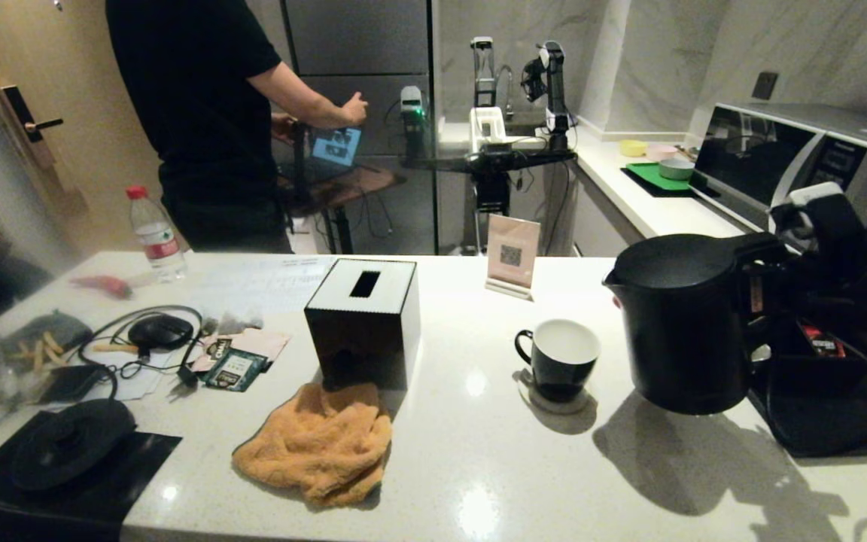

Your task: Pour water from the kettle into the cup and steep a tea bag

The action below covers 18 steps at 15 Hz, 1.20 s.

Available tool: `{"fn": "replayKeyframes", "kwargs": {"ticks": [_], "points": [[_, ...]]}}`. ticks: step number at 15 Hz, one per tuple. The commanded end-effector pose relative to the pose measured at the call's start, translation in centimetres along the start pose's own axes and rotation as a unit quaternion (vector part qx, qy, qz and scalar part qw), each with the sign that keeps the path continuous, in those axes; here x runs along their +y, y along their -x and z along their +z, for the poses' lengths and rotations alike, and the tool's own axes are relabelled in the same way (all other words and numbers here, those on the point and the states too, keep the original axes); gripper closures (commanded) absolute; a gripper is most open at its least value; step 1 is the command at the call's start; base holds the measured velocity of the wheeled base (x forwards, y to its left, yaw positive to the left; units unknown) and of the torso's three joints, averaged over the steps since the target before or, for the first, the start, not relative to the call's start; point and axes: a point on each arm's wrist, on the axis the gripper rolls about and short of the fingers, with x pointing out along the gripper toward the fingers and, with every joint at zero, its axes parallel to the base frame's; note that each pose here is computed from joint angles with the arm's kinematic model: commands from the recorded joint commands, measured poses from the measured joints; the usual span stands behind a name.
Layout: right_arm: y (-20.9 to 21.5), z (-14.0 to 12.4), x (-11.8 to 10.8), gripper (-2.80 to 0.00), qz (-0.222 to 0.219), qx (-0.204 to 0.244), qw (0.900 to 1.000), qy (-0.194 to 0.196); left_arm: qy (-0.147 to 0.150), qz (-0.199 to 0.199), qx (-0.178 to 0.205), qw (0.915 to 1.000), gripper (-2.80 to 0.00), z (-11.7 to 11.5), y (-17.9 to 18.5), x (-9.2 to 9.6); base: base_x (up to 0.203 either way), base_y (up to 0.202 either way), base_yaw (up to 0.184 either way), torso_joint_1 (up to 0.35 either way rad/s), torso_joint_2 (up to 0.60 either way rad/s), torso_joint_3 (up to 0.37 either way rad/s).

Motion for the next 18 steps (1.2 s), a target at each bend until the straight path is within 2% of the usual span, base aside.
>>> {"fn": "replayKeyframes", "kwargs": {"ticks": [1, 8, 18], "points": [[-0.6, 0.0, 0.3, 0.00, 0.001, 0.000, 1.000, 0.012, 0.000, 0.000, 0.000, 1.0000, 0.00, 0.0, 0.0, 0.0, 0.000, 0.000, 0.000, 0.000, 0.00, 0.000], [-1.3, -0.2, 0.5, 0.00, -0.001, 0.006, 0.998, 0.056, 0.000, 0.000, 0.000, 1.0000, 0.00, 0.0, 0.0, 0.0, 0.000, 0.000, 0.000, 0.000, 0.00, 0.000], [-3.4, 1.0, 0.5, 0.00, -0.022, -0.009, 0.993, 0.119, 0.000, 0.000, 0.000, 1.0000, 0.00, 0.0, 0.0, 0.0, 0.000, 0.000, 0.000, 0.000, 0.00, 0.000]]}}
